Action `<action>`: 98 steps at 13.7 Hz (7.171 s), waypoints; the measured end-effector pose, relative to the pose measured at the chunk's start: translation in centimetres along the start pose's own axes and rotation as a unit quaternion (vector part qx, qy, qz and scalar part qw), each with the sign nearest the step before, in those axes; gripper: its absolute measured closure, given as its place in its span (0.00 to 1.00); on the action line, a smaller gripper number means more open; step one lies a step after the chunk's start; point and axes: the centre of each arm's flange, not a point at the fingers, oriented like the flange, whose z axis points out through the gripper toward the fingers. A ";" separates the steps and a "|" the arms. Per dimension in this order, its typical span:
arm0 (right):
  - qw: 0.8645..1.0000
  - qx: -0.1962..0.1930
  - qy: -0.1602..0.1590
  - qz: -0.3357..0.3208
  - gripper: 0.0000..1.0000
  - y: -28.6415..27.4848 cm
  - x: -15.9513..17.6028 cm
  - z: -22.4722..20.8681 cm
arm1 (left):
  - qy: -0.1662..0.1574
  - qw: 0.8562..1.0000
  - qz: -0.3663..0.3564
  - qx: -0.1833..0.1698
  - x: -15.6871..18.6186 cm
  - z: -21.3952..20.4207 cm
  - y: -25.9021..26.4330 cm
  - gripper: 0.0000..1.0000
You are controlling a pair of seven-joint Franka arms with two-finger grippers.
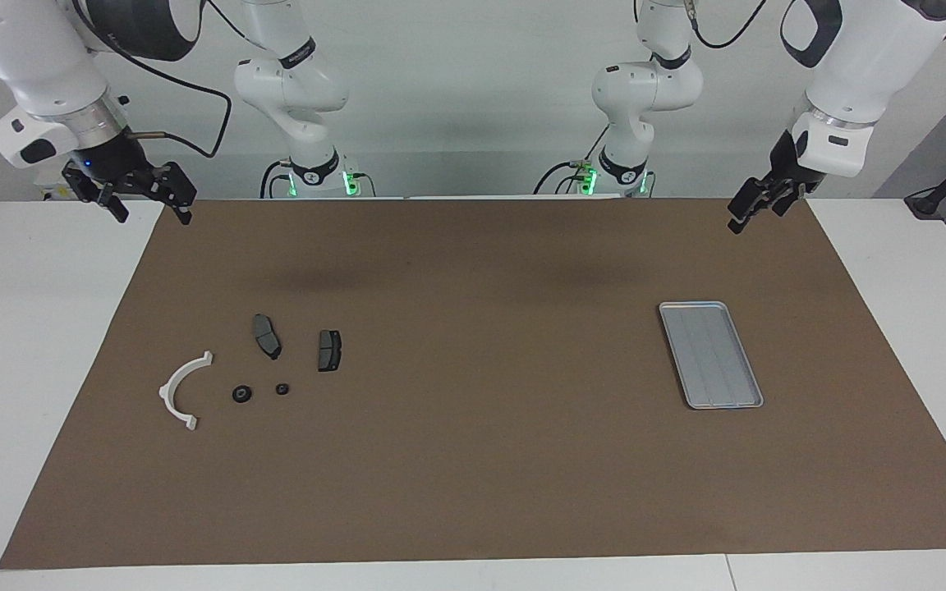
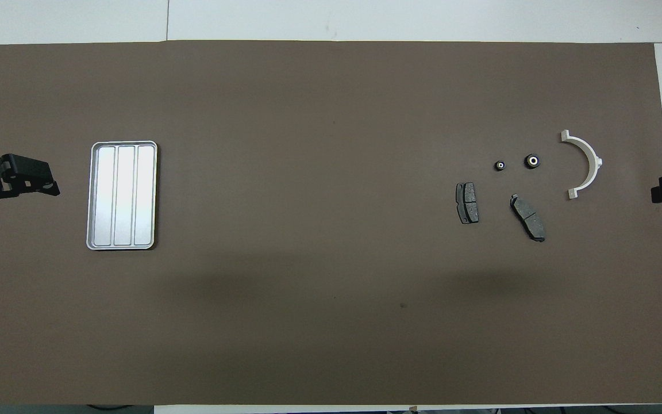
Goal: Pick bearing gear from pile to tray
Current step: 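Reach the right gripper to the small black bearing gear beside the white arc, then grasp the black bearing gear with the right gripper and lift it, then carry the bearing gear to the table center and release it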
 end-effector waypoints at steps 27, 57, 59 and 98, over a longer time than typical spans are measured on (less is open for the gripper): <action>0.999 -0.001 0.031 -0.025 0.01 -2.1 15.5 21.8 | 0.000 1.000 0.000 0.000 0.0 0.0 0.0 0.00; 0.999 0.003 -0.020 -0.050 0.19 -5.2 14.3 31.8 | 0.000 1.000 0.000 0.000 0.0 0.0 0.0 0.00; 0.999 0.003 -0.020 -0.050 0.36 -5.2 14.2 31.8 | 0.000 1.000 0.000 0.000 0.0 0.0 0.0 0.00; 0.998 0.027 0.040 0.037 0.65 -45.4 -2.0 27.6 | 0.000 1.000 0.000 0.000 0.0 0.0 0.0 0.00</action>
